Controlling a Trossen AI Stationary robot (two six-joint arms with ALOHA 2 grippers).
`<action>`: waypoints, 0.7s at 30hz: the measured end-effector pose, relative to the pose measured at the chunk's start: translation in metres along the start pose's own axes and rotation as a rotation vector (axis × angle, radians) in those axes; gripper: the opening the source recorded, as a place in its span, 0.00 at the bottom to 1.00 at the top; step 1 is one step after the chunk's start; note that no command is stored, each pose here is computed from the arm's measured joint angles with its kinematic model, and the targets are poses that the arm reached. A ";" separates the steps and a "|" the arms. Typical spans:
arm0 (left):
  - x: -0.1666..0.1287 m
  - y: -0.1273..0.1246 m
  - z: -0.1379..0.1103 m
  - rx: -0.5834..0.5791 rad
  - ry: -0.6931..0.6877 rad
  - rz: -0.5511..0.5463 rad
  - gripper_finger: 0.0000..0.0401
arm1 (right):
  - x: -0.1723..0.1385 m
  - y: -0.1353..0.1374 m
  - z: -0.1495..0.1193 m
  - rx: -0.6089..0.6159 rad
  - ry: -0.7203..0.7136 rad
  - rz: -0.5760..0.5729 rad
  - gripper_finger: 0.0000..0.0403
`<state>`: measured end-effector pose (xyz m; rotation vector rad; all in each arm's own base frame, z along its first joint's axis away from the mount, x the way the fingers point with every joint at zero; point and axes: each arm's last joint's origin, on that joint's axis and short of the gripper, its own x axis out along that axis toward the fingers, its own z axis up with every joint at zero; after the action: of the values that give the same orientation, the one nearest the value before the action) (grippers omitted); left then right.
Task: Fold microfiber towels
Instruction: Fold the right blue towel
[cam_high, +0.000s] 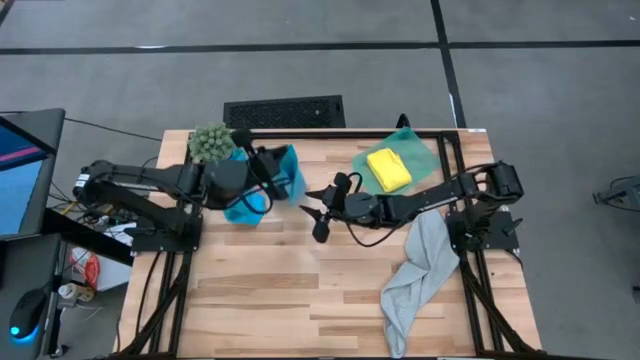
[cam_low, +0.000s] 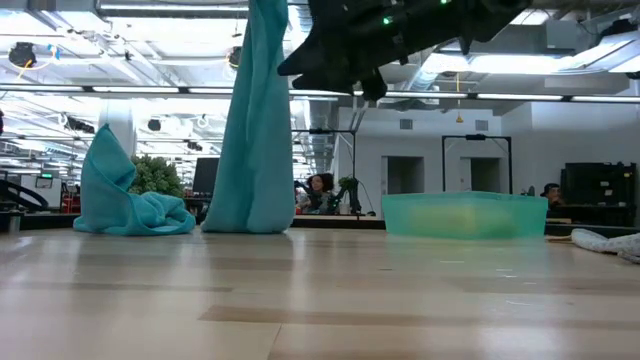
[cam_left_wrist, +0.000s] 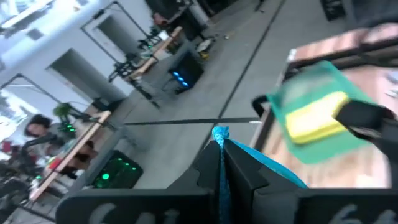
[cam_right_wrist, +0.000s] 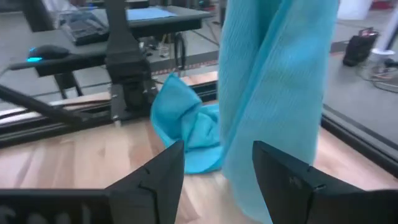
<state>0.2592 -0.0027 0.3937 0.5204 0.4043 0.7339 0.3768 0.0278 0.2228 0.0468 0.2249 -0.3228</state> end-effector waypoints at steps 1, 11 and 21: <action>0.001 0.005 0.003 -0.005 -0.007 0.013 0.00 | 0.002 0.000 -0.001 0.004 0.000 -0.016 0.53; -0.007 0.036 0.029 -0.090 -0.067 0.066 0.00 | 0.016 -0.004 -0.012 0.006 0.014 -0.150 0.53; -0.006 0.041 0.032 -0.139 -0.091 0.090 0.00 | 0.035 -0.001 -0.037 -0.017 0.042 -0.192 0.53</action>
<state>0.2506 0.0090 0.4441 0.4412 0.2436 0.8160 0.4006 0.0197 0.1785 0.0154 0.2745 -0.5119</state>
